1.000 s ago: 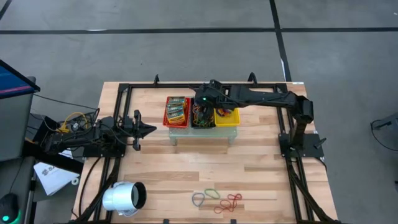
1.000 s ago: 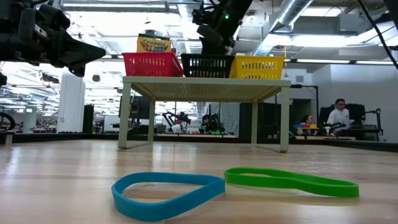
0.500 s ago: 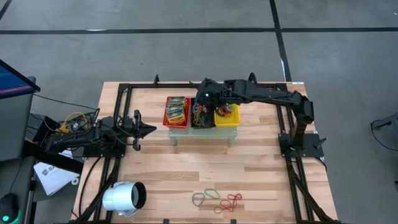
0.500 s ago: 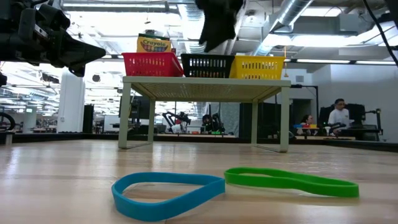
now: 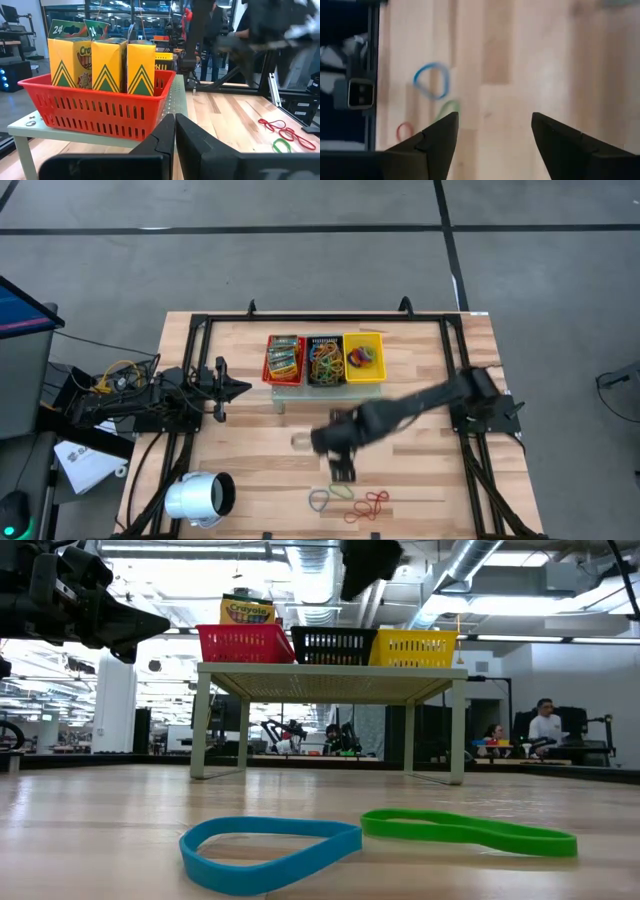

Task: Pick & Place Office Desk Supplies
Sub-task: Put the green rubber band into the black bin on the shelf

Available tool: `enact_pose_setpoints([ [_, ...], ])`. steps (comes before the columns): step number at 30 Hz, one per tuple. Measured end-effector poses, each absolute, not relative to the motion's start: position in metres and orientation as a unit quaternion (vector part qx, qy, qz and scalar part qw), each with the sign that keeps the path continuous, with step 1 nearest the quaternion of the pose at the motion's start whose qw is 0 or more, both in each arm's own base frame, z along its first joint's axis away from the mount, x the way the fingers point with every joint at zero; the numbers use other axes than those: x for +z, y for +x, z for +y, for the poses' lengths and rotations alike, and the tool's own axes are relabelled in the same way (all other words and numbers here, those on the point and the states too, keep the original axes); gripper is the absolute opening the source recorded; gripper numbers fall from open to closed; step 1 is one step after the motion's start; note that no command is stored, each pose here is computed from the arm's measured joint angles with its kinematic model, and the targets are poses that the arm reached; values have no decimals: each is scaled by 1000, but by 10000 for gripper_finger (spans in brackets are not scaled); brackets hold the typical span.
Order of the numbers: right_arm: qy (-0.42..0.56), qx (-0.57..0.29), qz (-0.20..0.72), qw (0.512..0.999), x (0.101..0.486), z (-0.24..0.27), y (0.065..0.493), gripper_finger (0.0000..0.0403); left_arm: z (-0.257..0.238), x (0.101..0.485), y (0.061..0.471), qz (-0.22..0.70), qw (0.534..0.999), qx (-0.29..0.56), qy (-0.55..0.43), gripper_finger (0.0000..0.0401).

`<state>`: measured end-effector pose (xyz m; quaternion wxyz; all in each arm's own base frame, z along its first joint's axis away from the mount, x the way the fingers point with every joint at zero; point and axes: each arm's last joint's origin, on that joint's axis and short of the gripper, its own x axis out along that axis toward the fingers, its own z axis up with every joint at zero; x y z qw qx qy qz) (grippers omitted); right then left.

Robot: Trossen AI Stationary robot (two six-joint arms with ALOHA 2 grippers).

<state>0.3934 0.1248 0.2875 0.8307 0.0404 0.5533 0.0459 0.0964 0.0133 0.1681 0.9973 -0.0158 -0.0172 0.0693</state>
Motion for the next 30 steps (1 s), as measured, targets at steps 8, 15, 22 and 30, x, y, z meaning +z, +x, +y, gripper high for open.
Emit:
enact_pose_setpoints([
  [8, 52, 22, 628, 776, 217, 187, 396, 249, 13, 168, 96, -17, 997, 69, -16, 8],
  [15, 89, -14, 668, 739, 177, 212, 393, 249, 13, 168, 96, -17, 997, 69, -16, 8],
  [22, 106, -34, 688, 717, 151, 229, 389, 249, 13, 168, 96, -17, 997, 69, -16, 8],
  [30, 92, -27, 692, 716, 136, 234, 386, 248, 13, 168, 96, -17, 997, 69, -16, 8],
])
